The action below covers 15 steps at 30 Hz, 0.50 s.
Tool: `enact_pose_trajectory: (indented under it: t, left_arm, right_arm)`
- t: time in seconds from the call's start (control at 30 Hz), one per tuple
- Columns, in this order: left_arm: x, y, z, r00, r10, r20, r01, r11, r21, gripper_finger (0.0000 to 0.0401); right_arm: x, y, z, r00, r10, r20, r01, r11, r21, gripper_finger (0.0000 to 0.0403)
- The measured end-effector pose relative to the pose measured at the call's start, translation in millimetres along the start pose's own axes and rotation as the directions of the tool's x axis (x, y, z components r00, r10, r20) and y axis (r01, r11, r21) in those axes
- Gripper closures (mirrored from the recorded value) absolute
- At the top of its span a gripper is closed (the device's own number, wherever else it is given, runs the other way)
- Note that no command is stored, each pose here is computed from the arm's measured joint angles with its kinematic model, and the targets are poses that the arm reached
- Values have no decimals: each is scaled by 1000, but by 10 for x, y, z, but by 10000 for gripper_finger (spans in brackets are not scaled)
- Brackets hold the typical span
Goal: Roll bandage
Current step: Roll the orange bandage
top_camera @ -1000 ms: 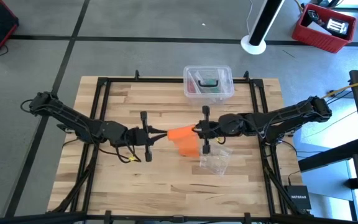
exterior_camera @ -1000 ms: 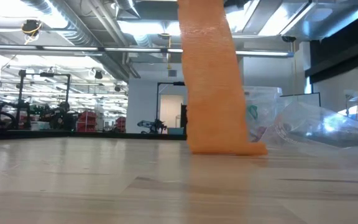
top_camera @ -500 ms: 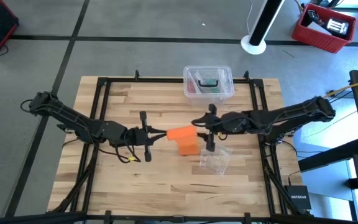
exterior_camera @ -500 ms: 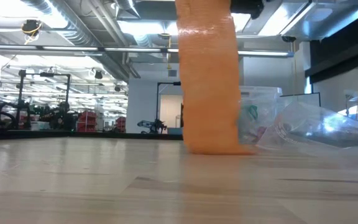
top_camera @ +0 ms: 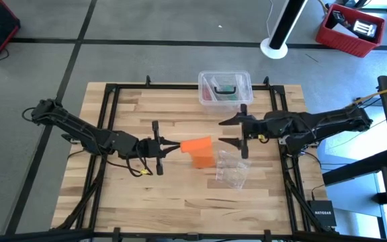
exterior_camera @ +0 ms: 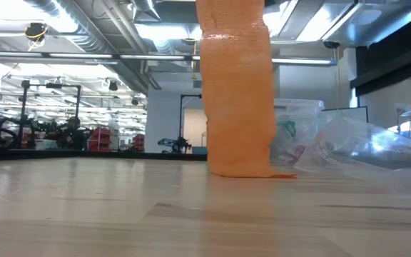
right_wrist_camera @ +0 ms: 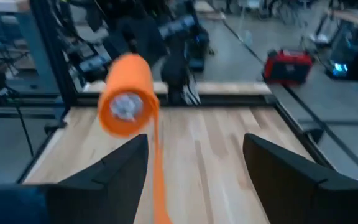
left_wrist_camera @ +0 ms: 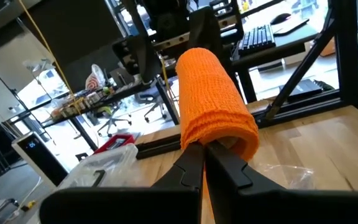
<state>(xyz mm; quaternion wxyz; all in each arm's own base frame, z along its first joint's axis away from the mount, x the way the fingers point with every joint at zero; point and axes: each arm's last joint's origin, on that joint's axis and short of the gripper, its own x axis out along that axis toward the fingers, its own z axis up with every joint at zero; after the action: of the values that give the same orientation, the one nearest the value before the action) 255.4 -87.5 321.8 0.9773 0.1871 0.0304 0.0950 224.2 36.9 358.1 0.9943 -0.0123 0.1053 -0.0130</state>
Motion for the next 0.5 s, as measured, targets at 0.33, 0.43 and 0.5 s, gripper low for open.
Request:
enact_pose_trajectory:
  t: [0.33, 0.43, 0.5]
  left_arm:
    - [-2, -8, 6, 1000, -21, 11, 21, 1000, -7, 401]
    - [-2, -9, 4, 1000, -21, 9, 22, 1000, -11, 401]
    - [-2, -9, 2, 1000, -22, 7, 22, 1000, -11, 401]
  right_arm:
    - [312, 87, -21, 996, 70, 57, -66, 996, -68, 136]
    - [330, 99, -21, 994, 95, 62, -90, 994, -68, 136]
    - [336, 100, -26, 994, 96, 60, -91, 993, -69, 136]
